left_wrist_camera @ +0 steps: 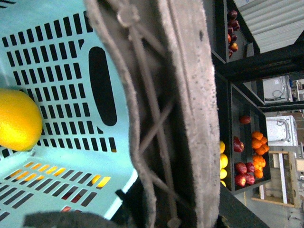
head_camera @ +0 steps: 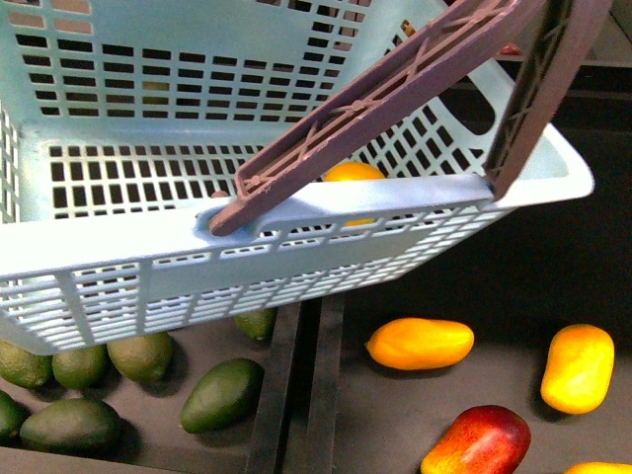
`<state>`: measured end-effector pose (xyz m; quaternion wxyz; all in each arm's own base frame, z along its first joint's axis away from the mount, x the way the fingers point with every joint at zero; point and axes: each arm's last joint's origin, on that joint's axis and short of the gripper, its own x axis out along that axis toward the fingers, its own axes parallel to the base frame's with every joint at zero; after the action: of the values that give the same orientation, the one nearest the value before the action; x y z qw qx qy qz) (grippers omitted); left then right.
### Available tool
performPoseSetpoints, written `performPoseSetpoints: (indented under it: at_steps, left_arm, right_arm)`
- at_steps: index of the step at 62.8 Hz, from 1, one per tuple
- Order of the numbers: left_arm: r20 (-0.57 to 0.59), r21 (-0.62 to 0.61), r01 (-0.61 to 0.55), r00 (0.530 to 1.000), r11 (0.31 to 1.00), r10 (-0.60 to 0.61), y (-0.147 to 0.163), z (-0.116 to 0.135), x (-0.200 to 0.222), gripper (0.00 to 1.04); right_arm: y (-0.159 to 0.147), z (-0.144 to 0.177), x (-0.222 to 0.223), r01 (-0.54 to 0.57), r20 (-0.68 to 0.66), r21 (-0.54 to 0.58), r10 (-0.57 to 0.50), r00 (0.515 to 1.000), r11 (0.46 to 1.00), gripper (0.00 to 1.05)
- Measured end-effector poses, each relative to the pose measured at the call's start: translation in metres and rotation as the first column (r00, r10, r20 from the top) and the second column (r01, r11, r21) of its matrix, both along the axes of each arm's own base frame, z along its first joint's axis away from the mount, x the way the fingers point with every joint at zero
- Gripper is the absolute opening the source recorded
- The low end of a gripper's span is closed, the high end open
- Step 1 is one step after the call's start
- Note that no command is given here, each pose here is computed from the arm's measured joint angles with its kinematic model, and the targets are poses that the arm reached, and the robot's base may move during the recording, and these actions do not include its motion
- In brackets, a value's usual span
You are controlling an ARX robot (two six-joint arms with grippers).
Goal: Pick lemon and mango into basket
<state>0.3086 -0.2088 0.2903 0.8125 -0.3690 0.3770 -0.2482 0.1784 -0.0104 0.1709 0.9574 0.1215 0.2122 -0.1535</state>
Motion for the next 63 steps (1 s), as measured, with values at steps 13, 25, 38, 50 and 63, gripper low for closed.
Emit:
performPoseSetpoints:
  at_steps: [13,25,38,50,63]
  left_arm:
    - [-0.011,-0.013,0.024,1.000,1.000,-0.024,-0.003,0.000,-0.002,0.12]
    - [-0.014,-0.016,0.028,1.000,0.999,-0.028,-0.005,0.000,-0.003,0.12]
    - [-0.005,-0.005,0.011,1.000,1.000,-0.011,-0.003,0.000,-0.002,0.12]
    - [-0.011,-0.012,0.018,1.000,1.000,-0.018,-0.003,0.000,-0.002,0.12]
    - [-0.010,-0.012,0.018,1.000,1.000,-0.018,-0.003,0.000,-0.002,0.12]
  right_arm:
    - [-0.014,-0.068,0.031,0.057,-0.311,0.189,0.005,0.950,0.980,0.96]
    - [-0.019,-0.109,0.058,0.041,-0.387,0.227,0.051,0.920,0.973,0.96]
    - [-0.026,-0.149,0.075,0.048,-0.474,0.243,0.075,0.878,0.969,0.96]
    - [-0.034,-0.178,0.085,0.072,-0.538,0.237,0.069,0.840,0.969,0.96]
    - [-0.037,-0.195,0.099,0.076,-0.560,0.240,0.074,0.825,0.968,0.96]
